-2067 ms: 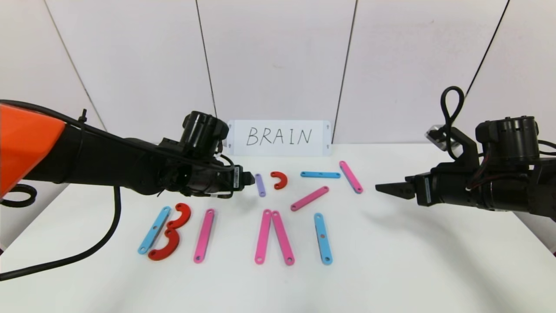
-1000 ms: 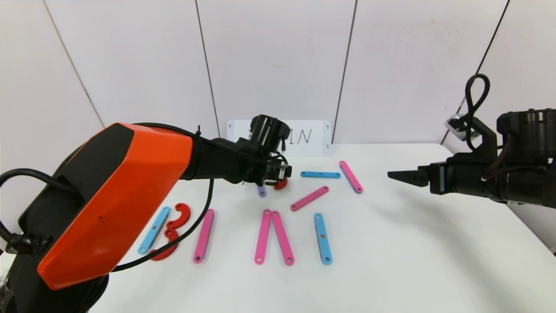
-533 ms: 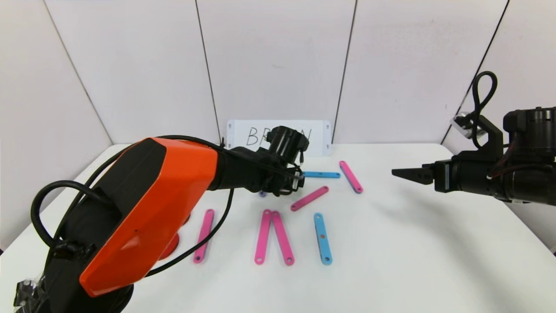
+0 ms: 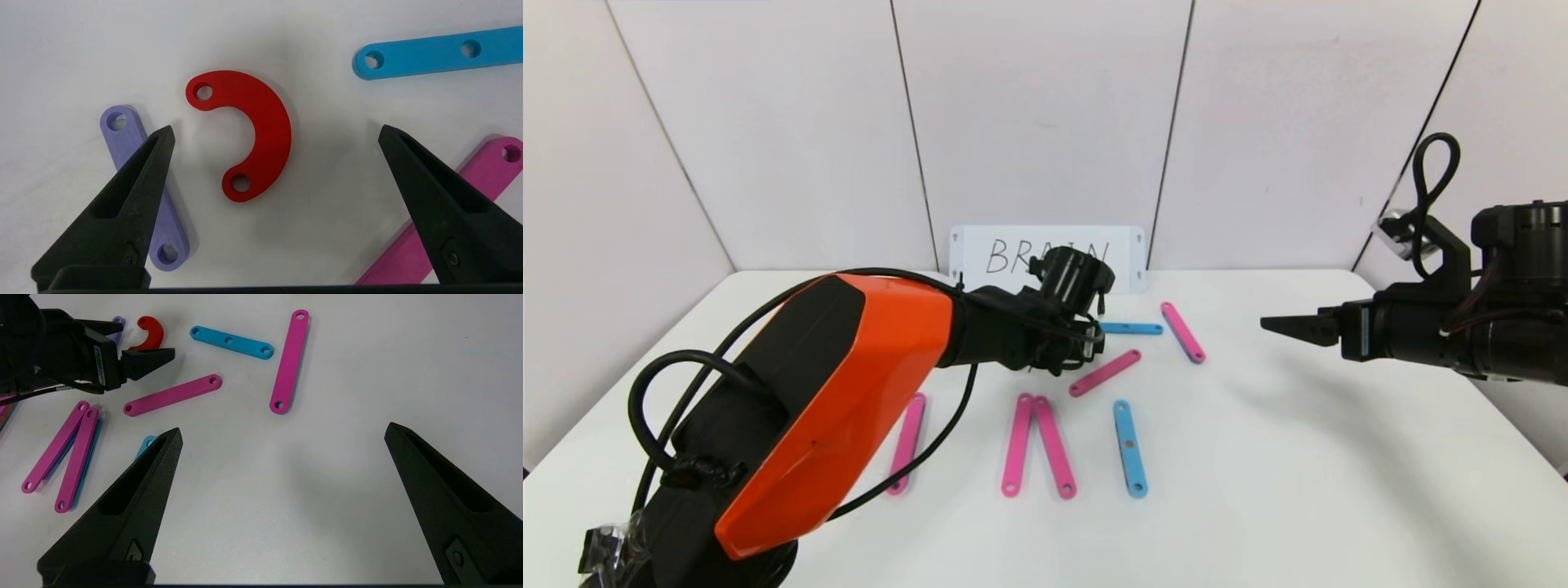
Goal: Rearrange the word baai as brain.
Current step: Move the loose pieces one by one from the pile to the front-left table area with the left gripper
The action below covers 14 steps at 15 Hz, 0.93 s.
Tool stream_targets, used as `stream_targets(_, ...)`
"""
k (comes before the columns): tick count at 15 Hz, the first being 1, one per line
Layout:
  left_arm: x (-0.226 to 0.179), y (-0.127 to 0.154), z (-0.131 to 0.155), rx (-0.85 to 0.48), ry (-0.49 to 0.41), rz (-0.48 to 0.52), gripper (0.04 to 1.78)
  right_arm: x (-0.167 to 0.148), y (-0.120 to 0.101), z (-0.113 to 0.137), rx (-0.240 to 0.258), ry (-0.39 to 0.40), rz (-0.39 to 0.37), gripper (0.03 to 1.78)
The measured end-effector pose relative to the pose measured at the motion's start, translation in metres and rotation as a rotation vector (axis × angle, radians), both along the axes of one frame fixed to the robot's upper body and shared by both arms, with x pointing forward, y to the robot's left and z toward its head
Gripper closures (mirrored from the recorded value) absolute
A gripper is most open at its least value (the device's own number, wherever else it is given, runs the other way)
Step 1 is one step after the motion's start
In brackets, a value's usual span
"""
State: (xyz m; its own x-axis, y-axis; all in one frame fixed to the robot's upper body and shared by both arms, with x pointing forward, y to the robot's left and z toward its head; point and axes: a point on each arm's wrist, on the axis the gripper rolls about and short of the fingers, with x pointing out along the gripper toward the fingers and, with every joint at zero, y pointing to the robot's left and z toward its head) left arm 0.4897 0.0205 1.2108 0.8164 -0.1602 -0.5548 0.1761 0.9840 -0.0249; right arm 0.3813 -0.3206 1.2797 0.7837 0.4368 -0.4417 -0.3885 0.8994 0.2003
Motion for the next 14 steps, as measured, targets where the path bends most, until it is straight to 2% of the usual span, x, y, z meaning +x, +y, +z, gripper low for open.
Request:
stream_targets(5,0.002,-0.001,-0.004,-0.015,0.004,0.014,0.09,0.0,0.0,-0.001,-0.002,0.003,0.002,0.08)
stream_targets(7,0.002,-0.002,-0.009,-0.011,0.01,0.015,0.19,0.0,0.0,-0.002,-0.002,0.004,0.003,0.08)
stream_targets(10,0.004,-0.003,-0.01,-0.016,0.004,0.015,0.54,0.0,0.001,-0.002,-0.002,0.006,0.003,0.08)
stream_targets(14,0.004,-0.002,-0.011,-0.014,0.005,0.016,1.27,-0.001,0.001,-0.002,-0.003,0.006,0.005,0.08)
